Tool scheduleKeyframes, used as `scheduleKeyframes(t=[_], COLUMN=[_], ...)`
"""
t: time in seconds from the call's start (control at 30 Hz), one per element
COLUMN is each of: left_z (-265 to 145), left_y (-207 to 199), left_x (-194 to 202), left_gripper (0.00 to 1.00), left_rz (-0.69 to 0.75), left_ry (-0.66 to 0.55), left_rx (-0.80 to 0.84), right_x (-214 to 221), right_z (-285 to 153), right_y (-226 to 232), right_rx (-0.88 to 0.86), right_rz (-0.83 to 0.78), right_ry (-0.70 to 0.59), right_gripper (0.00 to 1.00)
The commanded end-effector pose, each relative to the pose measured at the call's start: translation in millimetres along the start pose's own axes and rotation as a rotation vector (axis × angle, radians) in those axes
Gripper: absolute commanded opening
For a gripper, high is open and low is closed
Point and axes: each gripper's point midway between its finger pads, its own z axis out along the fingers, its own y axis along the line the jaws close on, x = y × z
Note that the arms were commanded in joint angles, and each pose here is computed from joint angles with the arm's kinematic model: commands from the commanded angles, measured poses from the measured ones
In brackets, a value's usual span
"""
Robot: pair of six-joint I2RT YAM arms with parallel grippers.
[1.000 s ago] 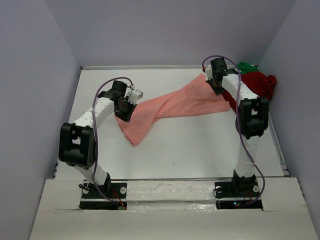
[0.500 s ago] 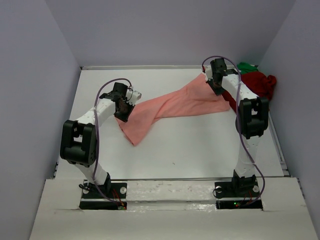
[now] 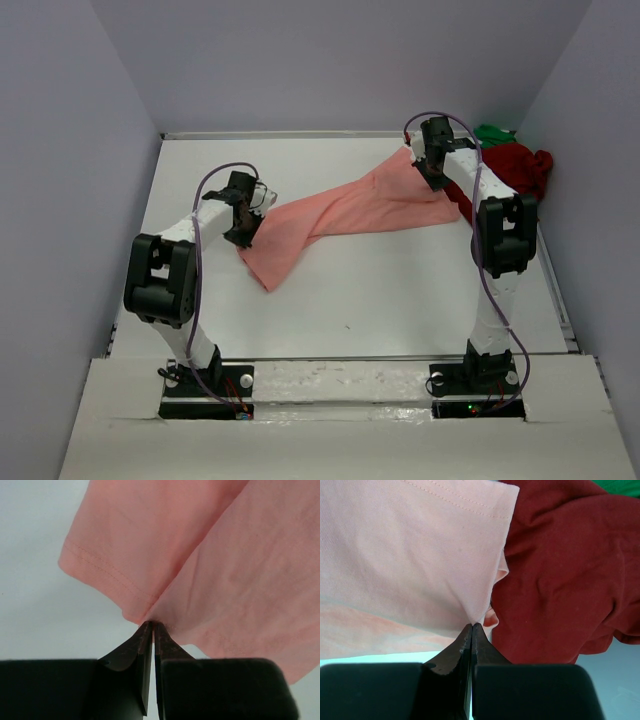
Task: Fold and stack the t-shirts
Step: Flatten the tshirt out
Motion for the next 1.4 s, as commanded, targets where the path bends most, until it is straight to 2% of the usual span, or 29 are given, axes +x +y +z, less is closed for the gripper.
scheduleKeyframes(t=[0.0,0.17,0.27,0.37,0.43,0.5,0.57,0.6,0.67,0.7,0.77,0.93,1.03,1.2,1.37], left_z=[2.2,-2.5,-11.3,-19.7,-21.4,-20.3,-17.4,-16.5,-14.0,-13.6,-12.5,-17.4,-23.0,-51.6,-68.4], left_y=[5.4,4.8,0.6,-7.8,-11.9,-12.4,-12.8,-13.7,-14.1,-14.3,-14.7,-12.6,-2.3,34.3,73.3], left_x=[9.3,8.1,0.5,-7.4,-9.6,-9.0,-7.8,-6.6,-5.5,-5.3,-4.2,-6.9,-9.7,-28.1,-49.9], left_gripper=[0.17,0.21,0.36,0.46,0.57,0.58,0.54,0.49,0.30,0.13,0.01,0.00,0.00,0.00,0.00], left_rz=[-0.012,-0.009,-0.008,-0.005,0.000,0.002,0.005,0.005,0.005,0.003,0.002,0.002,-0.005,0.016,-0.035], left_ry=[0.031,0.020,-0.015,-0.045,-0.046,-0.044,-0.038,-0.035,-0.029,-0.027,-0.023,-0.043,-0.059,-0.153,-0.186], left_rx=[-0.032,-0.024,0.003,0.059,0.087,0.089,0.091,0.095,0.097,0.097,0.098,0.086,0.023,-0.279,-0.418], right_x=[-5.3,-4.0,-4.1,-4.4,-5.5,-5.0,-4.6,-4.5,-3.5,-3.3,-2.9,-2.9,-4.2,-10.4,-20.2], right_z=[-11.4,-10.2,-9.6,-9.5,-10.1,-10.1,-10.5,-10.8,-9.6,-10.0,-9.7,-9.1,-9.6,-15.0,-26.9], right_y=[-4.9,-3.2,-3.2,-3.4,-3.7,-3.2,-3.5,-3.2,-2.8,-2.9,-3.2,-2.4,-3.0,-6.1,-15.5], right_rx=[0.007,0.002,0.002,0.002,0.002,-0.001,0.001,-0.001,0.000,0.000,0.002,-0.002,0.000,0.002,0.021], right_rz=[0.003,0.004,0.001,0.001,0.002,0.001,0.001,0.001,-0.003,-0.004,-0.005,-0.005,-0.001,0.008,0.007], right_ry=[-0.030,-0.026,-0.026,-0.026,-0.029,-0.027,-0.026,-0.027,-0.024,-0.024,-0.021,-0.021,-0.025,-0.047,-0.079], right_gripper=[0.00,0.00,0.00,0.00,0.00,0.00,0.00,0.00,0.00,0.00,0.00,0.00,0.00,0.00,0.00])
